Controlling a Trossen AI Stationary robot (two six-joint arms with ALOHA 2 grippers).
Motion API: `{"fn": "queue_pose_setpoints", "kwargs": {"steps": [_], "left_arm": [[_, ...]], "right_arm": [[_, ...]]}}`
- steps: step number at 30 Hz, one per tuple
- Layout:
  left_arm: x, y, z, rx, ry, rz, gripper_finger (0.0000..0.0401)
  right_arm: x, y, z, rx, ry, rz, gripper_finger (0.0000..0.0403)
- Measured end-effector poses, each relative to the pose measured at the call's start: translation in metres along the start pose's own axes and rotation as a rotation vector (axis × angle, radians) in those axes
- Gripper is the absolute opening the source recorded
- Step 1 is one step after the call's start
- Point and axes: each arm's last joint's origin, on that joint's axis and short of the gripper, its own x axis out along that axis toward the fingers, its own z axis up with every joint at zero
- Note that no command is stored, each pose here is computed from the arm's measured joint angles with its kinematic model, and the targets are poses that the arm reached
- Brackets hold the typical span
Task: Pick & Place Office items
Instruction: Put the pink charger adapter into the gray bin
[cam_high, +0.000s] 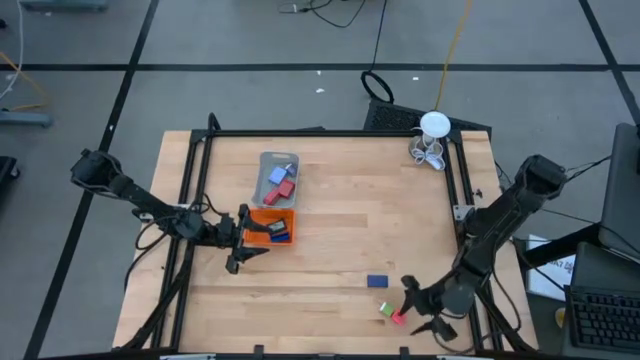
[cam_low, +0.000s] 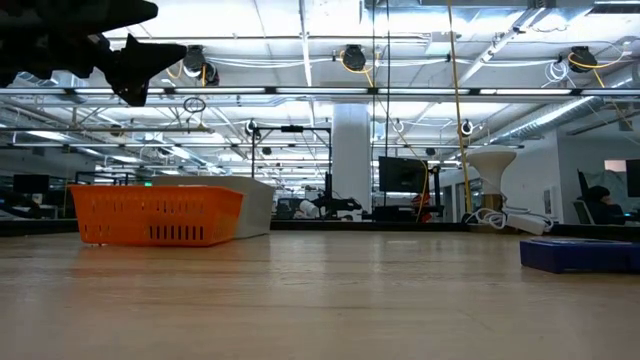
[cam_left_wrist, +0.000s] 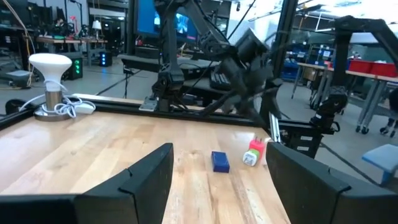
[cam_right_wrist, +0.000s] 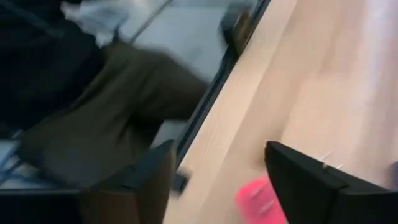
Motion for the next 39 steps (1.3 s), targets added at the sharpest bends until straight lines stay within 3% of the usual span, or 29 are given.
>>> {"fn": "queue_pose_setpoints", "kwargs": {"steps": [5, 9, 13, 21, 31, 39], "left_arm": [[0.0, 0.0, 0.0, -0.047, 0.002, 0.0, 0.0255], [0.0, 0.0, 0.0, -0.068, 0.003, 0.0, 0.0255], [0.0, 0.0, -0.001, -0.065, 0.01, 0.002, 0.0255], [0.0, 0.001, -0.005, -0.061, 0.044, 0.017, 0.0255], [0.0, 0.001, -0.005, -0.081, 0.046, 0.034, 0.0255], [0.0, 0.001, -0.005, -0.08, 0.046, 0.034, 0.0255]], "right_arm": [[0.011, -0.002, -0.016, 0.121, 0.114, -0.024, 0.0275], [0.017, 0.003, -0.025, 0.16, 0.146, -0.026, 0.027], [0.017, 0.006, -0.039, 0.221, 0.266, 0.022, 0.026], [0.018, 0.014, -0.026, 0.144, 0.115, 0.063, 0.0256], [0.018, -0.008, -0.04, 0.117, 0.199, -0.21, 0.0256], [0.027, -0.014, -0.039, 0.108, 0.167, -0.245, 0.0256]]}}
